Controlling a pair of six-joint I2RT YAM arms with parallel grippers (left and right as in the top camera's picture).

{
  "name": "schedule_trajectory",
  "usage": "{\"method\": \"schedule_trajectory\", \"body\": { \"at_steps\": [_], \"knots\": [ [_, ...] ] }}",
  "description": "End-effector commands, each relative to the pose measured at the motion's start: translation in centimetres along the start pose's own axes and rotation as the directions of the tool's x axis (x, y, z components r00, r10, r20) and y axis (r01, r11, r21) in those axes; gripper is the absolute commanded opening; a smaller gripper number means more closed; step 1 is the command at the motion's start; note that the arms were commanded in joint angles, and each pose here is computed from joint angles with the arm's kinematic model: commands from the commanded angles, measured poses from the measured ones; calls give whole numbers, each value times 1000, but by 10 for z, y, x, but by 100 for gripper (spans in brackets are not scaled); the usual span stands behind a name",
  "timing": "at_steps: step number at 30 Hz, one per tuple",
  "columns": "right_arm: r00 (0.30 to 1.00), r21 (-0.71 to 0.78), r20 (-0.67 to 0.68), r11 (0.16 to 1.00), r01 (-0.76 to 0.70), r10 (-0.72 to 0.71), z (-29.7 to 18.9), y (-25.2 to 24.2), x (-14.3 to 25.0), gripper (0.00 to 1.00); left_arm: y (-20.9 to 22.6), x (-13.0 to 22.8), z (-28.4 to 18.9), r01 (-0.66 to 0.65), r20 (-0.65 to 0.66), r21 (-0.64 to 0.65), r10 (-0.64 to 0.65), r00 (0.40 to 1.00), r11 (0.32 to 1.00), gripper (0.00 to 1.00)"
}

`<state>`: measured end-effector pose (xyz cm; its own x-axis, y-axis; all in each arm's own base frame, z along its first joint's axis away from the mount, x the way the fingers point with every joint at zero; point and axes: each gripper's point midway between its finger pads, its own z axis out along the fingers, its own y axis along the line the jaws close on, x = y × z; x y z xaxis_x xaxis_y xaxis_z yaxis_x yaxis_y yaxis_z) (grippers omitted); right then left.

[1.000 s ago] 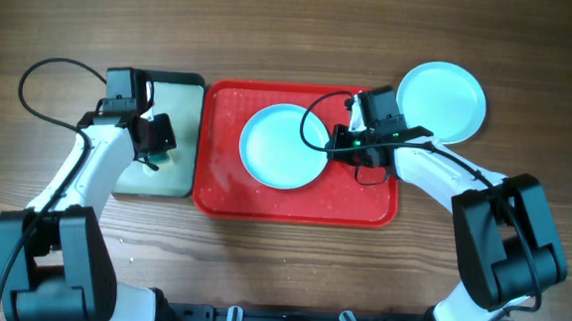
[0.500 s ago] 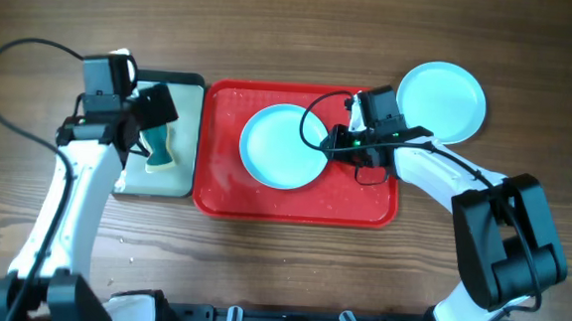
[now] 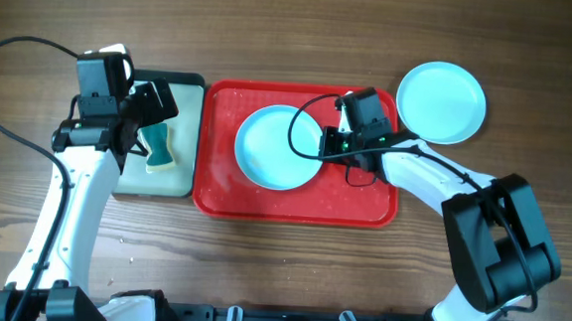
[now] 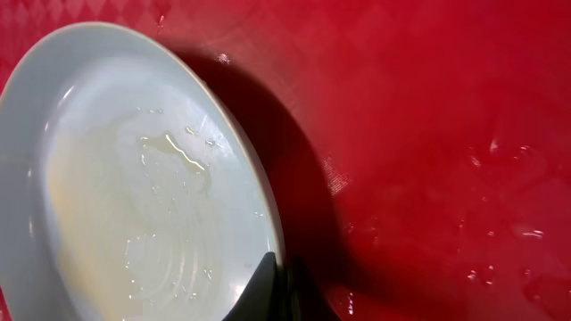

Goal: Clean dirty plates on tray and stack at the side
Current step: 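Return the sponge to the water tray with the left gripper, then lift the blue plate off the red tray with the right gripper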

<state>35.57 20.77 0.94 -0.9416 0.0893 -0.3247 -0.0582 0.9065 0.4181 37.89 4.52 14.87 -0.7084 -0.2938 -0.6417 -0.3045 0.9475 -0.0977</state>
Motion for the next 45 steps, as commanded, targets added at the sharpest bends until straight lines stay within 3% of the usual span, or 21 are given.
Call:
{"method": "schedule_trajectory", "body": {
  "at_steps": [1, 13, 24, 35, 40, 45],
  "knots": [
    [1000, 59, 18, 998, 10, -11, -3, -1, -17, 4, -1, -7, -5, 6, 21, 5, -6, 1000, 1000, 100],
    [980, 206, 142, 973, 108, -138, -77, 23, -89, 5, -1, -7, -5, 5, 21, 5, -5, 1000, 1000, 100],
    [967, 169, 175, 973, 158, -187, -73, 64, -80, 4, -1, -7, -5, 5, 21, 5, -5, 1000, 1000, 100],
    [980, 42, 184, 996, 75, -81, -69, 89, -77, 4, -1, -10, -5, 6, 31, 7, -6, 999, 1000, 100],
    [974, 21, 209, 996, 83, -85, -69, 97, -82, 4, 12, -37, -14, 35, 143, -31, -30, 989, 999, 100],
    [963, -65, 256, 993, 103, -83, -71, 124, -88, 4, 70, -68, -57, 214, 302, -100, -175, 937, 972, 100]
  ]
}}
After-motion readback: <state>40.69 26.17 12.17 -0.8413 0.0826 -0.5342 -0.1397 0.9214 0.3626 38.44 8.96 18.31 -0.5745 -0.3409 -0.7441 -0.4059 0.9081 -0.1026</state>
